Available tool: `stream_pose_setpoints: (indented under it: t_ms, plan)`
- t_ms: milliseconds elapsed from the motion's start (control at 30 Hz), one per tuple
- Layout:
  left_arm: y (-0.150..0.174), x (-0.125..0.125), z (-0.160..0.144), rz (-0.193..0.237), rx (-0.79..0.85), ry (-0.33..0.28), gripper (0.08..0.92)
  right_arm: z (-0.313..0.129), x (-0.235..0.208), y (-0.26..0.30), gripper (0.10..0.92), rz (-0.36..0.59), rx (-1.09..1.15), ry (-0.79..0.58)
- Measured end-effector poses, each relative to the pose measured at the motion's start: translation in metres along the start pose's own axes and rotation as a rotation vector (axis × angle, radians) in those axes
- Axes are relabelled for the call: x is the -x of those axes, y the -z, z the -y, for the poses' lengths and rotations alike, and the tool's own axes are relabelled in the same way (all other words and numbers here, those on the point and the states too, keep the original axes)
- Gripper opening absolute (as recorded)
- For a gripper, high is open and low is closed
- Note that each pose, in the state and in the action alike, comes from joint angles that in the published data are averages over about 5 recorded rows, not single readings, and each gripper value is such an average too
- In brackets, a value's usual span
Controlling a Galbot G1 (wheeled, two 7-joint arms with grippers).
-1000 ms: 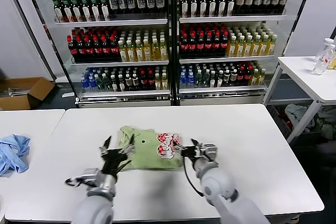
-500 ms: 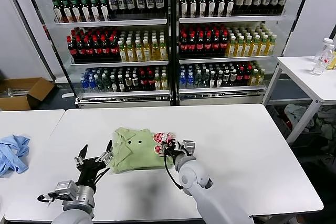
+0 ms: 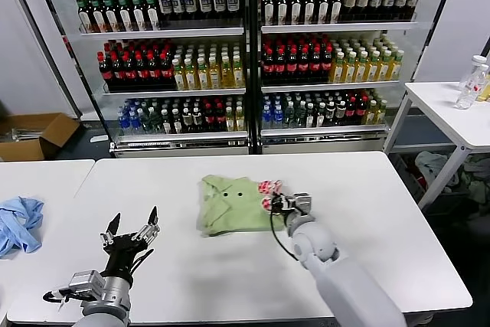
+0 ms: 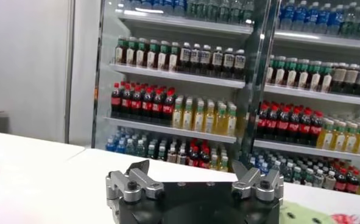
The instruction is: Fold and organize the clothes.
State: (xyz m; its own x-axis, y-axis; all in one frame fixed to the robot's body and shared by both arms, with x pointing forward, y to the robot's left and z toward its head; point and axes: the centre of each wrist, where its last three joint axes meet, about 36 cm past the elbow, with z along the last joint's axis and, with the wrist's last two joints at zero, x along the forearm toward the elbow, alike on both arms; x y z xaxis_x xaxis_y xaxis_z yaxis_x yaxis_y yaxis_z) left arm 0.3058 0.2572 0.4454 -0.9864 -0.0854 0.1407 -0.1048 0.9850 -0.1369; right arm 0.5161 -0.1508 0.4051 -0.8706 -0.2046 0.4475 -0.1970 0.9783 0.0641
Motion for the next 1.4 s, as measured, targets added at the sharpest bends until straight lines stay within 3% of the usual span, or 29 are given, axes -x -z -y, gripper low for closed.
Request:
stream_pose_setpoints:
  t_ms: [300, 767, 1067, 1400]
  plan:
    - [0.005, -0.014, 0.008, 0.023, 0.004, -0.022, 0.823, 0.046, -0.034, -0.001, 0.389, 0.172, -0.126, -0.060]
    - [0.016, -0.032, 0.018, 0.062, 0.012, -0.087, 0.823, 0.066, -0.146, -0.033, 0.784, 0.372, -0.156, -0.123]
    - [0.020, -0.042, 0.023, 0.077, 0.012, -0.125, 0.823, 0.064, -0.199, -0.047, 0.823, 0.408, -0.142, -0.133]
    - [0.018, -0.050, 0.024, 0.092, 0.019, -0.141, 0.823, 0.057, -0.224, -0.045, 0.823, 0.435, -0.143, -0.125]
